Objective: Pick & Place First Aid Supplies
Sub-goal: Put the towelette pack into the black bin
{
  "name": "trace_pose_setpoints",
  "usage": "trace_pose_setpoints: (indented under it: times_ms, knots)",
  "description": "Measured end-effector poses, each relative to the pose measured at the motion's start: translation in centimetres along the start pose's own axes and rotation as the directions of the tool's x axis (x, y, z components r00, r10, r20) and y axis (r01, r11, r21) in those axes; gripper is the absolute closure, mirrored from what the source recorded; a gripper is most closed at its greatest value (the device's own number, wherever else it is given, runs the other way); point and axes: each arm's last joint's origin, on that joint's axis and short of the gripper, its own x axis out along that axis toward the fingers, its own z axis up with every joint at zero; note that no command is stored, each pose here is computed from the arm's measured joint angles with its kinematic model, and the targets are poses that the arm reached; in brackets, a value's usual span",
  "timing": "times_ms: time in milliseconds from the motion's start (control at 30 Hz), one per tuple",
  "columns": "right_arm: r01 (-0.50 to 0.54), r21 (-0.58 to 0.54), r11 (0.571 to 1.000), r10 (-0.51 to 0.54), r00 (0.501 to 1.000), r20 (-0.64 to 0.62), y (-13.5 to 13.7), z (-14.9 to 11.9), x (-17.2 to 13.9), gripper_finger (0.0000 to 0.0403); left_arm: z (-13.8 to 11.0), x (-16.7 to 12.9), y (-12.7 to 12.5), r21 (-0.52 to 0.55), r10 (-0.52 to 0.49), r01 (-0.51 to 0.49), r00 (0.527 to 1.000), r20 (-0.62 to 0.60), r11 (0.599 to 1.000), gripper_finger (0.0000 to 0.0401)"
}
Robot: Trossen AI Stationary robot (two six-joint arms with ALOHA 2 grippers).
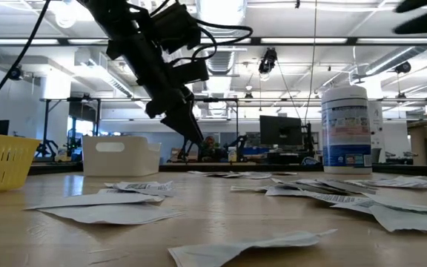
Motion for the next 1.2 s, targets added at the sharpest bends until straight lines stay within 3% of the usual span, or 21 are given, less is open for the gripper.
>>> trace_pose_setpoints:
  times_ms: [200,433,733,1067,1200]
  knots:
    - [0.098,-0.149,0.984,-0.08,0.989,0.121,-0.4,2.2,2.5,0.0311,-0.3,0.6,0.1,-0.016,0.034,-0.033,0.993,0.115,0.999,0.0293]
    - [0.186,-0.221,0.957,-0.168,0.981,0.101,-1.7,4.8,4.9,0.0314,-1.4,1.2,0.0,-0.089,0.058,-0.044,0.985,0.162,0.995,0.0293]
    - [0.195,-0.253,0.948,-0.189,0.981,0.048,-2.6,6.1,6.0,0.0309,-2.7,0.8,-2.4,-0.138,-0.1,0.103,0.994,0.032,0.985,0.0293]
    - [0.197,-0.272,0.942,-0.191,0.98,0.046,-2.9,6.0,6.1,0.0321,-2.1,-2.4,-5.5,-0.122,-0.185,0.187,0.982,0.031,0.975,0.0293]
    - [0.203,-0.265,0.943,-0.199,0.979,0.042,-3.0,5.6,6.6,0.0318,-2.7,-3.8,-6.5,-0.13,-0.221,0.213,0.974,-0.046,0.968,0.0293]
